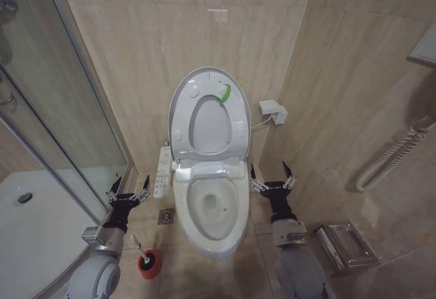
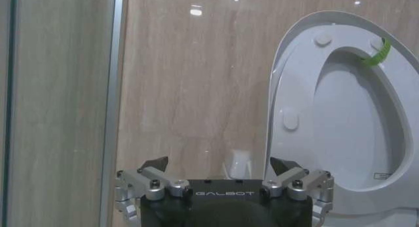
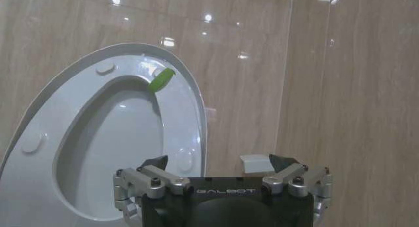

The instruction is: Open the toilet lid, clean the toilet bowl with a toilet brush, close the toilet lid, and flush.

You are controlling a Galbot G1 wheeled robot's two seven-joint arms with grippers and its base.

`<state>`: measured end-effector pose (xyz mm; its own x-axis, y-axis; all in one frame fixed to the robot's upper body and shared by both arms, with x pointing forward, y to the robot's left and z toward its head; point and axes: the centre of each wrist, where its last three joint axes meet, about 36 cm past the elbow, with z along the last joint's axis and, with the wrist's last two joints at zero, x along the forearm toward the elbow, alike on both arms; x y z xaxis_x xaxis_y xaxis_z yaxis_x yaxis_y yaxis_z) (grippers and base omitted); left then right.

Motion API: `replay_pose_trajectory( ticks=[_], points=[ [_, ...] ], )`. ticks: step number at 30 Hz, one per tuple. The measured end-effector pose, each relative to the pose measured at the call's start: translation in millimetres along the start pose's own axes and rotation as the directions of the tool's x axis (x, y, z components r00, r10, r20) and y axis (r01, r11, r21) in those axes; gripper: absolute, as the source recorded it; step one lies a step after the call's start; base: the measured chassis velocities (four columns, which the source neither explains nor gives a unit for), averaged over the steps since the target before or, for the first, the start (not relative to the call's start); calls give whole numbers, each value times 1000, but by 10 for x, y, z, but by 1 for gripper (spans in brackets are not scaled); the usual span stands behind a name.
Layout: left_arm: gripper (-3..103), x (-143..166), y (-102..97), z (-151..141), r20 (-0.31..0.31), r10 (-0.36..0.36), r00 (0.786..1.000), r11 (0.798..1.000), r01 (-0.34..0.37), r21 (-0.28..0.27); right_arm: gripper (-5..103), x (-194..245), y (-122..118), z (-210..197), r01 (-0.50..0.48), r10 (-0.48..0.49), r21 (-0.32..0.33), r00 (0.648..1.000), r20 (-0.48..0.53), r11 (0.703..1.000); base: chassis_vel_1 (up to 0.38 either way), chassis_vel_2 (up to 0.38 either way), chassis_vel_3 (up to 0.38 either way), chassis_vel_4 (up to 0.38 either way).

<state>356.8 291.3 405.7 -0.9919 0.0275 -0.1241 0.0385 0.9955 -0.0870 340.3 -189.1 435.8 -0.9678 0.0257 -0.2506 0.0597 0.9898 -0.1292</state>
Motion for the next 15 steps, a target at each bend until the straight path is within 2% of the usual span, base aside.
replay_pose_trajectory(
  ticks=[15],
  points=[
    [100,0,0,0,0,0,1000,1000,0,0,100,0,0,0,0,0,0,1000,0,1000,0,0,0,0]
  ],
)
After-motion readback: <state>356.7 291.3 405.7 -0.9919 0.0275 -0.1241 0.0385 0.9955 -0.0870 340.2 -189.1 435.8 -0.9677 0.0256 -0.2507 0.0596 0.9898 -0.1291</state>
